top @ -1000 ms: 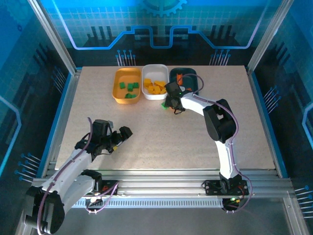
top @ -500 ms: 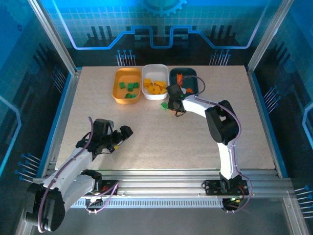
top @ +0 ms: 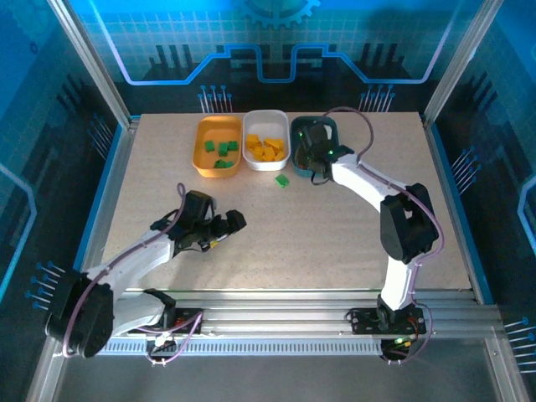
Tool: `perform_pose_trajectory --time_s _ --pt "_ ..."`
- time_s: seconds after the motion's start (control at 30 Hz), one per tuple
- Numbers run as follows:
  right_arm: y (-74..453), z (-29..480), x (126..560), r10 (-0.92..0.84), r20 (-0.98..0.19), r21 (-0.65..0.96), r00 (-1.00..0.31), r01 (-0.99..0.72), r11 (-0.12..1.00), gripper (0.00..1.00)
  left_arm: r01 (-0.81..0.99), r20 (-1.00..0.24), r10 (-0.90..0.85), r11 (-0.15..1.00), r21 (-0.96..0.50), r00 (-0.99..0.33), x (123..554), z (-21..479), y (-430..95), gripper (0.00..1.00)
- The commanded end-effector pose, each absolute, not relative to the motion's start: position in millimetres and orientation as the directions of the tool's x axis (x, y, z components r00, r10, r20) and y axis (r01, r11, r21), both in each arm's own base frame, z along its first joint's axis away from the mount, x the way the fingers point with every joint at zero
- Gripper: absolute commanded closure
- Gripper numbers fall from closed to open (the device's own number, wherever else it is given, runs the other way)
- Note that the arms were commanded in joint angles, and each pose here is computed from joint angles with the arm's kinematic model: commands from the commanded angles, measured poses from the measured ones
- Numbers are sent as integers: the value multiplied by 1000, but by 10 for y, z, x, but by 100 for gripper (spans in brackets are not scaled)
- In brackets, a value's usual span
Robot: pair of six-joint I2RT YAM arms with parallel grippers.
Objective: Sort the legos into containers by color
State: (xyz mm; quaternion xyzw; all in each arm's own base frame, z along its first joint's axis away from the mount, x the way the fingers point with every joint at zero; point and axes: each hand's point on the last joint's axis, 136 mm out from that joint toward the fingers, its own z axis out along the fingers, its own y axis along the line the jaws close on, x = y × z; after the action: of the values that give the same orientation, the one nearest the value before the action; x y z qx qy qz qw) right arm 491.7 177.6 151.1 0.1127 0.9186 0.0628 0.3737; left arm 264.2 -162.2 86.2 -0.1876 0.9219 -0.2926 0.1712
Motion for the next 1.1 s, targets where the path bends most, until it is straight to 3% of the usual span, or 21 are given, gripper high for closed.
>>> perform_pose_trajectory --time_s 0.0,0.13,0.23,0.33,0.5,0.63,0.83,1.07 --pt "1570 1392 5293 266 -637 178 -724 198 964 51 -176 -288 -398 800 -574 -871 2918 984 -1739 1" --pt "1493 1207 5648 313 -578 198 -754 242 950 48 -162 -274 -366 812 -560 -889 3131 963 -1932 1" --pt "1521 1270 5706 327 -554 236 -766 232 944 32 -144 -267 -336 823 -549 -903 3260 936 -2089 1" --pt "1557 1542 5591 302 -592 255 -747 182 950 26 -130 -264 -312 834 -537 -912 3409 923 -2217 1" --pt "1433 1854 5116 323 -625 295 -711 168 941 25 -115 -269 -293 843 -525 -918 3720 910 -2408 3" --pt "1419 1760 4510 342 -614 325 -711 168 931 25 -113 -261 -280 851 -513 -924 3919 844 -2549 4" --pt "1302 1421 3790 254 -635 208 -730 155 966 25 -110 -268 -268 868 -485 -925 4091 806 -2621 8" --pt "1028 1157 3476 277 -659 130 -699 257 958 27 -100 -295 -242 901 -423 -924 4275 826 -2654 18"
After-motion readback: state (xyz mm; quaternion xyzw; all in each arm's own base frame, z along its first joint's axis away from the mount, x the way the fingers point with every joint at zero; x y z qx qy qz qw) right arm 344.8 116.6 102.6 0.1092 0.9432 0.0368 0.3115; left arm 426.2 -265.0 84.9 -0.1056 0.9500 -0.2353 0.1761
